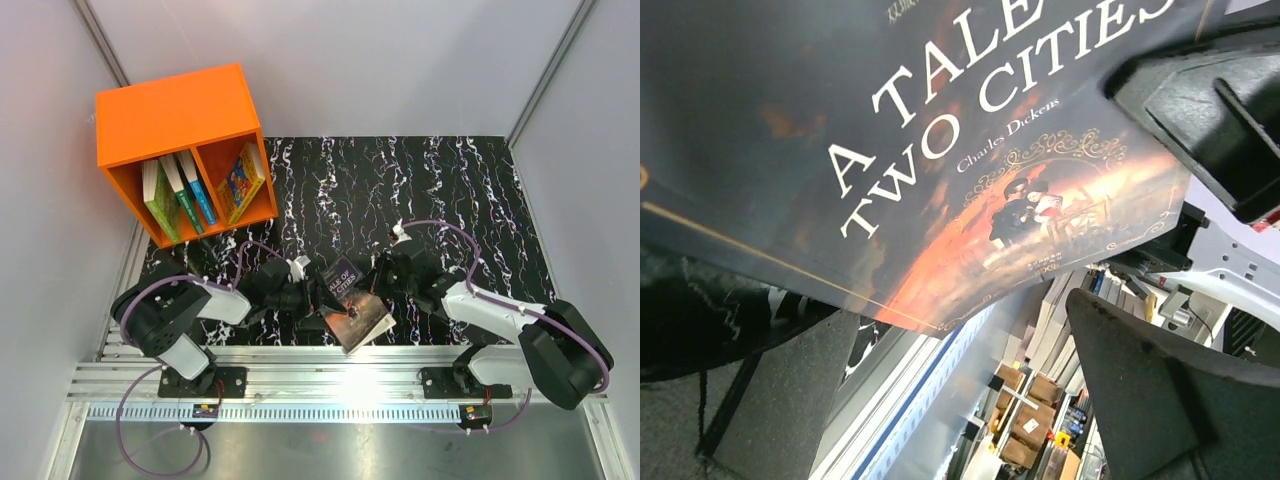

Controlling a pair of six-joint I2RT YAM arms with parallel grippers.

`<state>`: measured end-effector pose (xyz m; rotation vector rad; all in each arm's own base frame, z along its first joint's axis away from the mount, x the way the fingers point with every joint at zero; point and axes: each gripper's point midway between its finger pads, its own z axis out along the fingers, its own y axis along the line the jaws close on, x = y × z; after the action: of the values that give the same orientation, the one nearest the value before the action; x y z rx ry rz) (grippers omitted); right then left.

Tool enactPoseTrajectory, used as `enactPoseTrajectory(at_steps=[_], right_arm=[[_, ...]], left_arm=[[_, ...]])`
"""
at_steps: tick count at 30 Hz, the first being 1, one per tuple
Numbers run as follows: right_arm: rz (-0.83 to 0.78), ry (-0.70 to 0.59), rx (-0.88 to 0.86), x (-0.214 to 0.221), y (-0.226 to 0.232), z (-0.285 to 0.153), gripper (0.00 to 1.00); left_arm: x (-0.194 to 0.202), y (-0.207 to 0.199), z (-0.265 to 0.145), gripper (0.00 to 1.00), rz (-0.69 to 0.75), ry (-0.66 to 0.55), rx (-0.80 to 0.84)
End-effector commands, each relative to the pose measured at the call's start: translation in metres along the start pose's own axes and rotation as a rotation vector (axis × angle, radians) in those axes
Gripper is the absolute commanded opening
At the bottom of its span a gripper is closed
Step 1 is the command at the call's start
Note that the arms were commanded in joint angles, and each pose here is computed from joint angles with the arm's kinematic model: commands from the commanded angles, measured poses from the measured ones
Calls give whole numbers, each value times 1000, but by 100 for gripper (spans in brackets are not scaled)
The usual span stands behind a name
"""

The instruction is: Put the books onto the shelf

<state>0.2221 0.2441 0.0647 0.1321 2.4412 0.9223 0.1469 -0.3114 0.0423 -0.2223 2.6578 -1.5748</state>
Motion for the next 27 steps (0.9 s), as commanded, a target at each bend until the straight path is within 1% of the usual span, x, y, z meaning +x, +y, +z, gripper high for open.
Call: enactPoseTrajectory(at_steps=[1, 3, 5, 6, 8, 10, 14, 19, 23, 27], right_arm=[[62, 358, 26, 87, -10, -19, 0], [52, 333, 35, 76, -3, -22, 0], [35, 296, 26, 63, 8, -28, 0], [24, 275, 31, 53, 16, -31, 0], [8, 238, 12, 37, 30, -36, 0], [10, 230, 18, 32, 31, -37, 0], [61, 219, -7, 27, 32, -40, 0], [146, 157, -100, 15, 49, -49, 0], [213, 160, -133, 18, 53, -45, 0], [252, 132, -165, 14, 56, -39, 0]], left_arm=[[-34, 36, -2, 99, 57, -176, -147], [-37, 30, -6, 99, 71, -186, -131], [-44, 17, -15, 99, 78, -226, -88], [-43, 21, -20, 99, 66, -236, -88], [-52, 14, -31, 99, 56, -281, -50], [-57, 17, -39, 99, 41, -311, -44], [-59, 22, -44, 99, 34, -307, -48], [-57, 23, -45, 99, 30, -307, -44], [-56, 24, -45, 99, 18, -308, -34], [-55, 20, -42, 95, -1, -293, 0]])
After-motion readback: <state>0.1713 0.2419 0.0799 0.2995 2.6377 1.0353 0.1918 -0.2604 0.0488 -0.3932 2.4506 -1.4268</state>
